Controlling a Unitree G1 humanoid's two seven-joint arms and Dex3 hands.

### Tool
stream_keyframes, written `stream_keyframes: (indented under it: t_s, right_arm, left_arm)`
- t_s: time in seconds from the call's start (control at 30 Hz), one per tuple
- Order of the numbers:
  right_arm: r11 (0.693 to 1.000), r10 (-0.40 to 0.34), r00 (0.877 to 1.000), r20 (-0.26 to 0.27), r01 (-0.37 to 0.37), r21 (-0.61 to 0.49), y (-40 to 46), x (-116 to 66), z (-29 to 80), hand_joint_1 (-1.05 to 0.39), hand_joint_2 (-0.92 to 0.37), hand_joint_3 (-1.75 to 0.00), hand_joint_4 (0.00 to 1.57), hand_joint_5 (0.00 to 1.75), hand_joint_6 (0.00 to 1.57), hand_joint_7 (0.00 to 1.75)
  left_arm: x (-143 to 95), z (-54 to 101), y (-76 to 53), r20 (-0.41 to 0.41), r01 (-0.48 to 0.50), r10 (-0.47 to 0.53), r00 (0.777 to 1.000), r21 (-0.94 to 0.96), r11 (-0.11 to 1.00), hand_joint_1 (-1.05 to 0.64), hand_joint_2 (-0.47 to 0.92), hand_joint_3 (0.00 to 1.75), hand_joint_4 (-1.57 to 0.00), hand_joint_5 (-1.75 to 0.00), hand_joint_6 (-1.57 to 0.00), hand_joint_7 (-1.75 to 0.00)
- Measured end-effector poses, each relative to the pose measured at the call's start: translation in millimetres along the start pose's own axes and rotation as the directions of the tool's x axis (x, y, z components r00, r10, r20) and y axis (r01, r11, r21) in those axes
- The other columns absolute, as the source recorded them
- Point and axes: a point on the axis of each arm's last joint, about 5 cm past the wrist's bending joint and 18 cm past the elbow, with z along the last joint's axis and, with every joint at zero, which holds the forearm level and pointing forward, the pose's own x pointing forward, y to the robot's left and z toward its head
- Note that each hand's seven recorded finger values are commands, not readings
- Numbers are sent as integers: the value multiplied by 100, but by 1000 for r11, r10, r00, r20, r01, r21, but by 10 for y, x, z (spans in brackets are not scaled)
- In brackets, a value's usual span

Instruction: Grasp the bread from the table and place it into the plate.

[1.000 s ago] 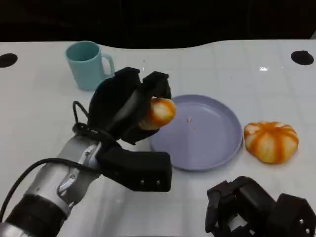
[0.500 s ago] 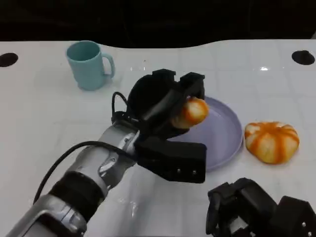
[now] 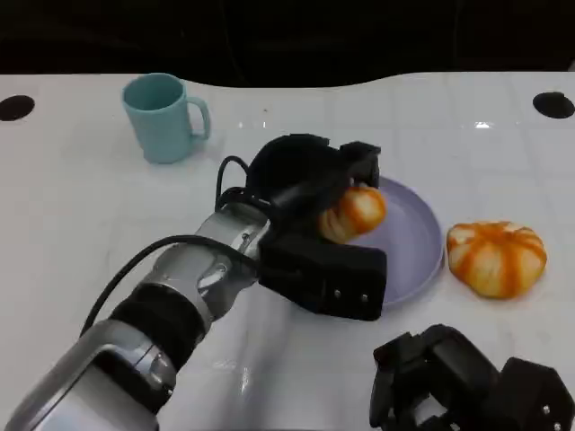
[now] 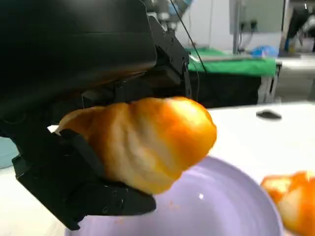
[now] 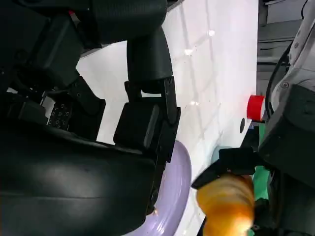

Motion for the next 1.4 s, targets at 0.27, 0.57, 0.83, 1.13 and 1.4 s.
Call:
stream_keyframes:
  t_s: [0.27,0.57,0.83,1.13,1.4]
  right_arm:
    - [1000,0,1000,-5,0,3,5,4,-2,-105,-12,-136,154,132,157,104]
    - [1000,-3,1000,-8,3,5,5,7,-2,-105,-10,-140,154,133,157,107]
    - [1000,-8,1000,-8,8,0,-12,-1,0,-105,-10,-141,155,133,157,107]
    - [1000,-5,1000,-4,5,5,-22,-6,0,-105,-11,-142,155,133,157,107]
    - [1000,-13,1000,4,13,10,-15,-24,-1,-105,-10,-143,155,135,157,111]
  left_arm:
    - [24,-22,72,-30,146,-144,989,76,986,-83,92,22,-32,-27,-20,0]
    - [27,-39,185,-56,220,-215,975,107,970,-94,92,25,-24,-19,-12,0]
    - [31,-17,236,-41,220,-217,975,102,970,-95,92,26,-26,-18,-15,-1]
    - [-114,-46,242,-4,165,-165,986,31,986,-84,92,30,-37,-22,-24,-5]
    - [-371,-189,357,38,46,-44,998,-62,997,-63,92,32,-66,-38,-46,-12]
